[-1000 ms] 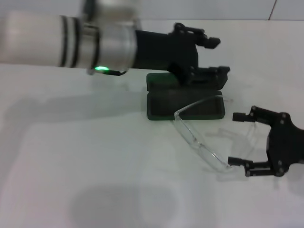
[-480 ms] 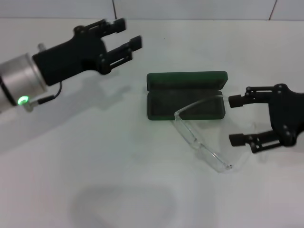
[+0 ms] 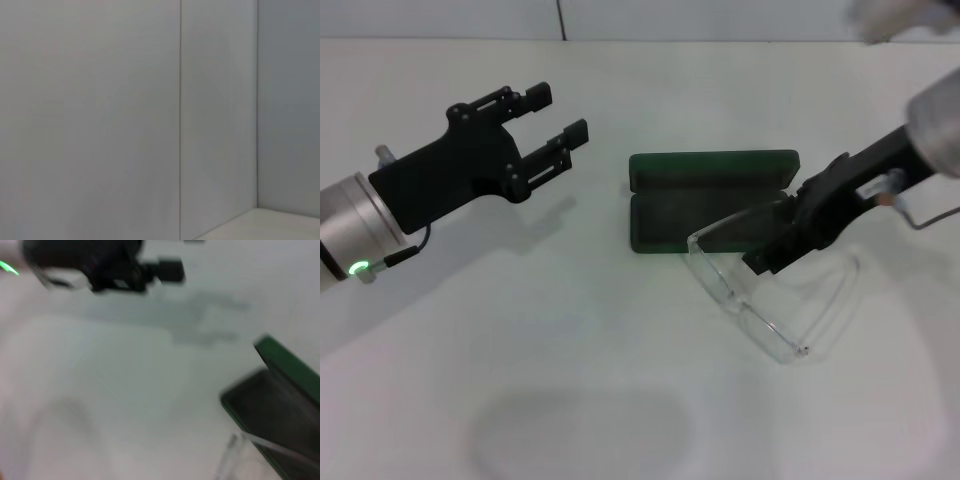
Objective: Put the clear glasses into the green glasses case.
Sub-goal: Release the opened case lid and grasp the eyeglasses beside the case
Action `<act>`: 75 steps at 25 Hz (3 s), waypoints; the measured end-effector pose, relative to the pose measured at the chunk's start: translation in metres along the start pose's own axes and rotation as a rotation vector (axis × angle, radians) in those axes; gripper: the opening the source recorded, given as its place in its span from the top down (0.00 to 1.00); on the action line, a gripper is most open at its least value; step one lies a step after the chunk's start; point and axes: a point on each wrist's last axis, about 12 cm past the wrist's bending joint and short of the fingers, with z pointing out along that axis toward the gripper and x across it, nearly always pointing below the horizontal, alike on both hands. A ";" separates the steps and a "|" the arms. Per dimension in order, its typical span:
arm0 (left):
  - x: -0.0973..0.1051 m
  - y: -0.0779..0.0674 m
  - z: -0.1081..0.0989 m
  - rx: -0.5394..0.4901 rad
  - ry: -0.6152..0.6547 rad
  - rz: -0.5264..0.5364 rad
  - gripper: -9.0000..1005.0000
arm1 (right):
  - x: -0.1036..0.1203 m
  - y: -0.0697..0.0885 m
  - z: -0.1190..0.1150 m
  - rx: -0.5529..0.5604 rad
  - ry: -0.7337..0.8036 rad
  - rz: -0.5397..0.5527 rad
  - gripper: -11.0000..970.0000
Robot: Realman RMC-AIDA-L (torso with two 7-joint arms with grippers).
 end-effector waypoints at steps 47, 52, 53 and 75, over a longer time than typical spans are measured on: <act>0.001 0.003 0.004 0.022 0.049 0.035 0.40 | -0.026 0.033 0.054 0.167 0.188 -0.060 0.18; 0.001 0.005 0.004 0.015 0.054 0.037 0.40 | -0.020 0.026 0.046 0.160 0.137 -0.070 0.18; 0.001 0.005 0.004 0.013 0.056 0.038 0.40 | -0.019 0.025 0.044 0.155 0.126 -0.075 0.18; 0.004 0.008 0.014 -0.067 0.018 -0.001 0.40 | -0.006 0.004 0.010 0.031 -0.062 -0.292 0.18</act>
